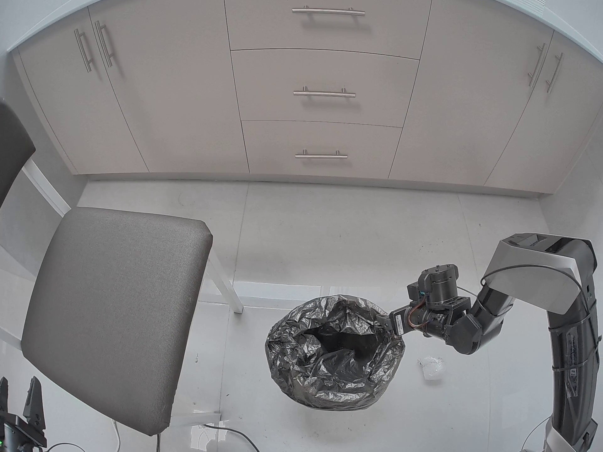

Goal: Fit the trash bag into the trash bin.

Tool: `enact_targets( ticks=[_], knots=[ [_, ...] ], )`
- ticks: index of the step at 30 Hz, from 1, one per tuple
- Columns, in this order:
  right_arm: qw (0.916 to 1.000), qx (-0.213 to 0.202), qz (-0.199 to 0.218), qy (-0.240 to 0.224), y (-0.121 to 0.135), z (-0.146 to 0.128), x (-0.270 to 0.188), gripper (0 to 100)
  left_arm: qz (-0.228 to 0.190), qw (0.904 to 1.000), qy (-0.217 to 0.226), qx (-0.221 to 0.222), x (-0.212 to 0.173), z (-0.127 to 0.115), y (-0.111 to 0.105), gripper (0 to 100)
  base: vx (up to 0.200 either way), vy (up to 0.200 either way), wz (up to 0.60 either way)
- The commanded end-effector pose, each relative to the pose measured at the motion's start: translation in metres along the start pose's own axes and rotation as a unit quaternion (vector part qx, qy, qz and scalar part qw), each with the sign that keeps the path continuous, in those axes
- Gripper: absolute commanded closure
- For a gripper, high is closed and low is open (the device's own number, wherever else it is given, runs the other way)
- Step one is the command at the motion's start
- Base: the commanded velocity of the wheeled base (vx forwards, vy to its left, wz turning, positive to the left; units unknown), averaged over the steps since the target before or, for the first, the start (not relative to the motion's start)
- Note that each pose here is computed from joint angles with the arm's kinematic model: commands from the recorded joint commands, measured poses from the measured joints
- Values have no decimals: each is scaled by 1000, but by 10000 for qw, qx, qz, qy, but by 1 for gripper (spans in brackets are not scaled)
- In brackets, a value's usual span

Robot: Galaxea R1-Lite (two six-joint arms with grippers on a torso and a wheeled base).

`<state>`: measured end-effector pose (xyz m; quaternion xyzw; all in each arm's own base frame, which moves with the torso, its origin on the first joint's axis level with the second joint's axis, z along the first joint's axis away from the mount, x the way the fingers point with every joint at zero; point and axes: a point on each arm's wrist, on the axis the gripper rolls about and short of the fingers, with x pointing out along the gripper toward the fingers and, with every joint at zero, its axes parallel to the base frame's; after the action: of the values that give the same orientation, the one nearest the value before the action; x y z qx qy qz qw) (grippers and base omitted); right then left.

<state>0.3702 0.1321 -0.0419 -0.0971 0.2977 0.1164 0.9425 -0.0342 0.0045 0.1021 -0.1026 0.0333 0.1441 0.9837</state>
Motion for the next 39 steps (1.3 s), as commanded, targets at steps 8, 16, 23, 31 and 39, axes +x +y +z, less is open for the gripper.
enact_targets(
  ticks=[8,16,23,31,39],
  knots=[
    [9999,42,-43,-93,-4,6,-1,0,9,10000,35,6,1,-1,0,0,0,0,0],
    [9999,-28,11,99,2,-7,5,0,38,9999,128,31,3,-7,1,0,0,0,0],
    [9997,-113,37,233,5,-18,15,0,45,9998,195,48,5,-11,1,0,0,0,0],
    [9996,-153,91,217,11,-19,19,0,16,9998,170,43,5,-12,2,0,0,0,0],
    [9998,-125,147,88,15,-10,11,0,-28,10000,80,29,4,-13,2,0,0,0,0]
  ],
)
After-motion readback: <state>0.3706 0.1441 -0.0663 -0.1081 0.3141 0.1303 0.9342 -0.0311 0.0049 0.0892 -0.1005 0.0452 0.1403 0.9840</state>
